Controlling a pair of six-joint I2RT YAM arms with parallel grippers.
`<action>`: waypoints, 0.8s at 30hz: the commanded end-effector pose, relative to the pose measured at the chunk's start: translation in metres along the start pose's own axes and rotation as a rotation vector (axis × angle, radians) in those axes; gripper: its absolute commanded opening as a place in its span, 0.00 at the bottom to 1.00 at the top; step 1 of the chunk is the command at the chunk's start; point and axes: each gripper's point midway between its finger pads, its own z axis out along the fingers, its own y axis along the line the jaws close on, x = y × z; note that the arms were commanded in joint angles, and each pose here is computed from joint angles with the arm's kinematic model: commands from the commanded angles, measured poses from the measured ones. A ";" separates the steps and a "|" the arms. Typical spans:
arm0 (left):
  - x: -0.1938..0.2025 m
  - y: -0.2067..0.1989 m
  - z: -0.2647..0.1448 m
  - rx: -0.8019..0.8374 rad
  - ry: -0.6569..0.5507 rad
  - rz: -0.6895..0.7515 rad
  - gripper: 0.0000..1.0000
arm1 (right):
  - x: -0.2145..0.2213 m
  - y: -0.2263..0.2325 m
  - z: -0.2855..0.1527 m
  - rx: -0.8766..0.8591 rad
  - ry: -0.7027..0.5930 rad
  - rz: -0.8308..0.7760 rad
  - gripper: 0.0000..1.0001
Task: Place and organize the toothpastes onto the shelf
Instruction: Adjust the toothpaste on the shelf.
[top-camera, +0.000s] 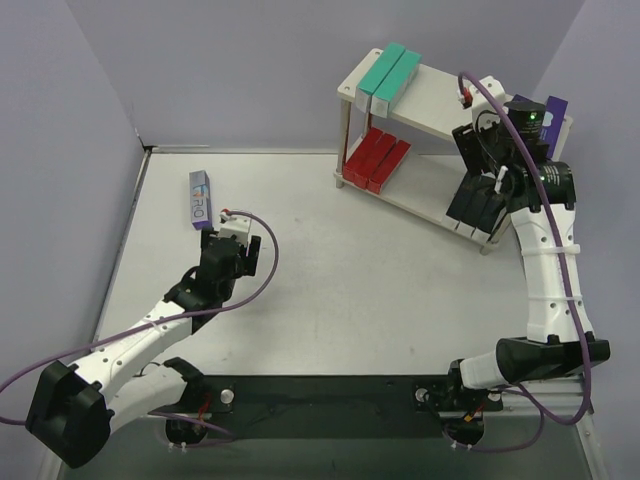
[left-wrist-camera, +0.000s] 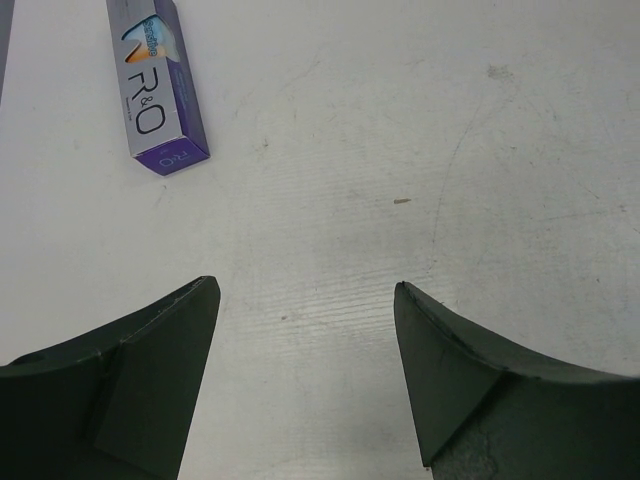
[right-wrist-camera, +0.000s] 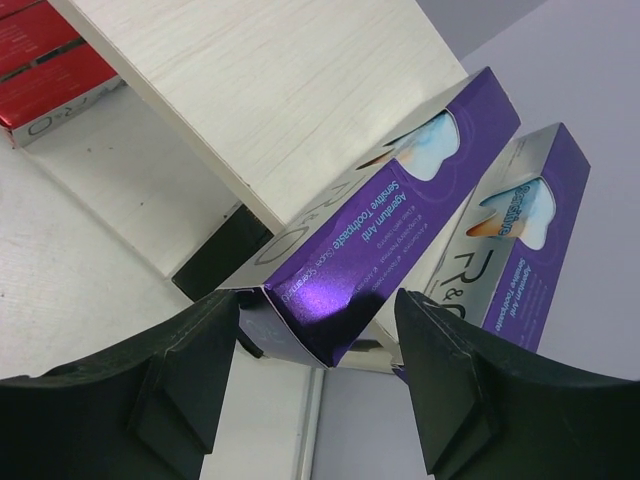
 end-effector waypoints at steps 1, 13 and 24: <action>-0.018 -0.002 -0.001 0.008 -0.068 -0.021 0.81 | -0.011 -0.028 -0.002 0.097 -0.035 0.018 0.63; -0.018 -0.002 -0.001 0.007 -0.066 -0.015 0.81 | -0.019 -0.039 -0.009 0.134 -0.076 0.165 0.60; -0.017 0.001 -0.002 -0.010 -0.059 -0.004 0.81 | -0.049 -0.040 -0.016 0.248 -0.113 0.207 0.60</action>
